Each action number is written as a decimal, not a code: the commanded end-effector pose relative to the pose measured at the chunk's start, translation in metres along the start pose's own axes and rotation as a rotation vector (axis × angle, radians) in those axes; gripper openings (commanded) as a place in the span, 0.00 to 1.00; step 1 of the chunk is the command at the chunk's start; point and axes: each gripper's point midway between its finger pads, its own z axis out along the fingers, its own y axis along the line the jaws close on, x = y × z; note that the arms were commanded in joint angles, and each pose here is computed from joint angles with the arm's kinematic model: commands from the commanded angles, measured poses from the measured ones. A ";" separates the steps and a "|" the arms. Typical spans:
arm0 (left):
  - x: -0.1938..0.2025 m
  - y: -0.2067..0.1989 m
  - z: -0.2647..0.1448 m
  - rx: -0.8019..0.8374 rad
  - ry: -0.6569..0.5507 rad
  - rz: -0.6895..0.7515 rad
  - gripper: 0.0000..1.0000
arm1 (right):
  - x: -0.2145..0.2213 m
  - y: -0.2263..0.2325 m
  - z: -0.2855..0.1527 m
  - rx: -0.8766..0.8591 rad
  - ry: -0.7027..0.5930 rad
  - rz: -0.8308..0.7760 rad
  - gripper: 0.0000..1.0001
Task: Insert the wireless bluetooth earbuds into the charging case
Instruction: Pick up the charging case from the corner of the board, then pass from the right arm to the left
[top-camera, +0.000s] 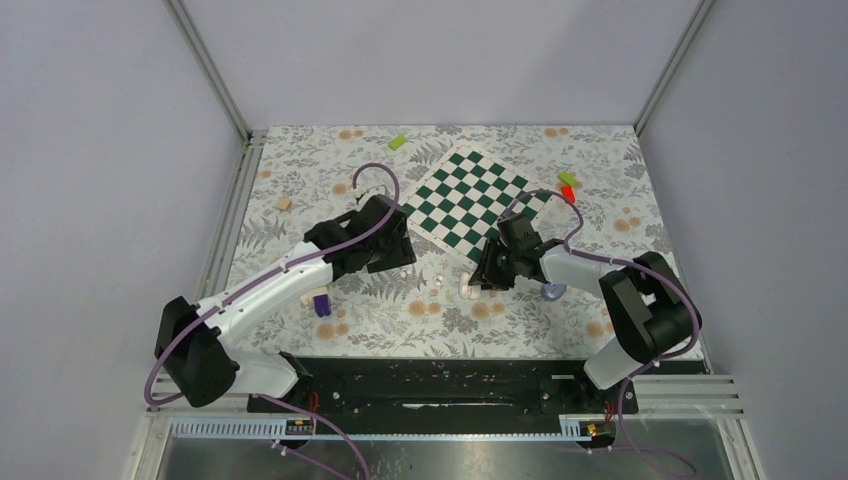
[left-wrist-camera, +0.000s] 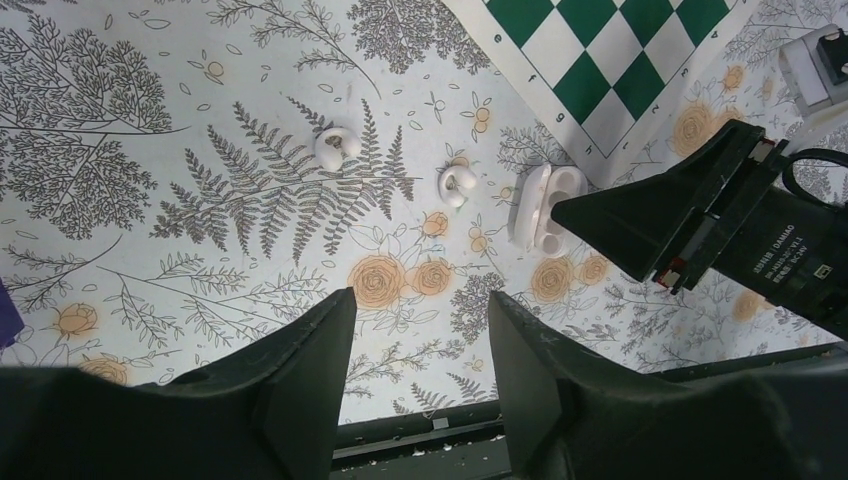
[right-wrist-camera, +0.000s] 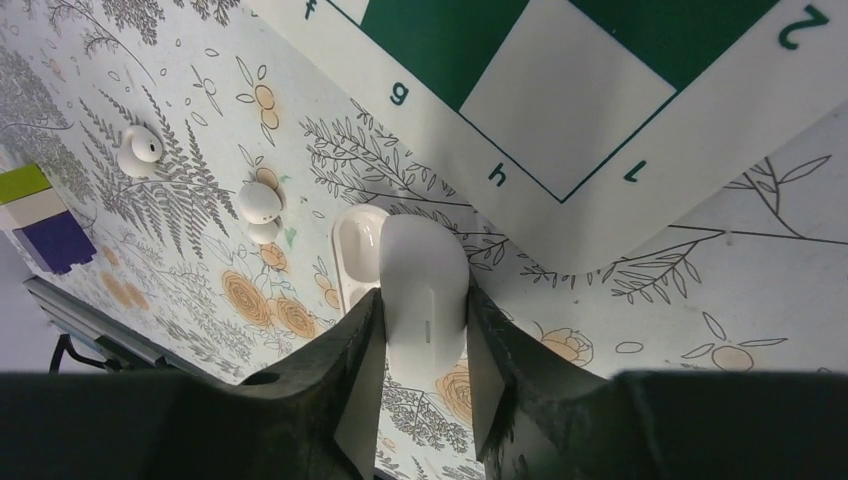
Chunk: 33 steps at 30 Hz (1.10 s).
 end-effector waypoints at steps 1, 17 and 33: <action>-0.006 -0.010 -0.012 0.093 -0.026 -0.015 0.54 | -0.002 0.009 -0.003 -0.025 -0.006 -0.037 0.33; 0.031 -0.082 -0.049 0.732 0.126 0.054 0.81 | 0.008 0.111 -0.121 -0.514 -0.050 -0.136 0.19; 0.026 -0.098 -0.082 1.127 0.122 -0.126 0.75 | 0.008 0.142 -0.150 -0.705 -0.074 -0.137 0.18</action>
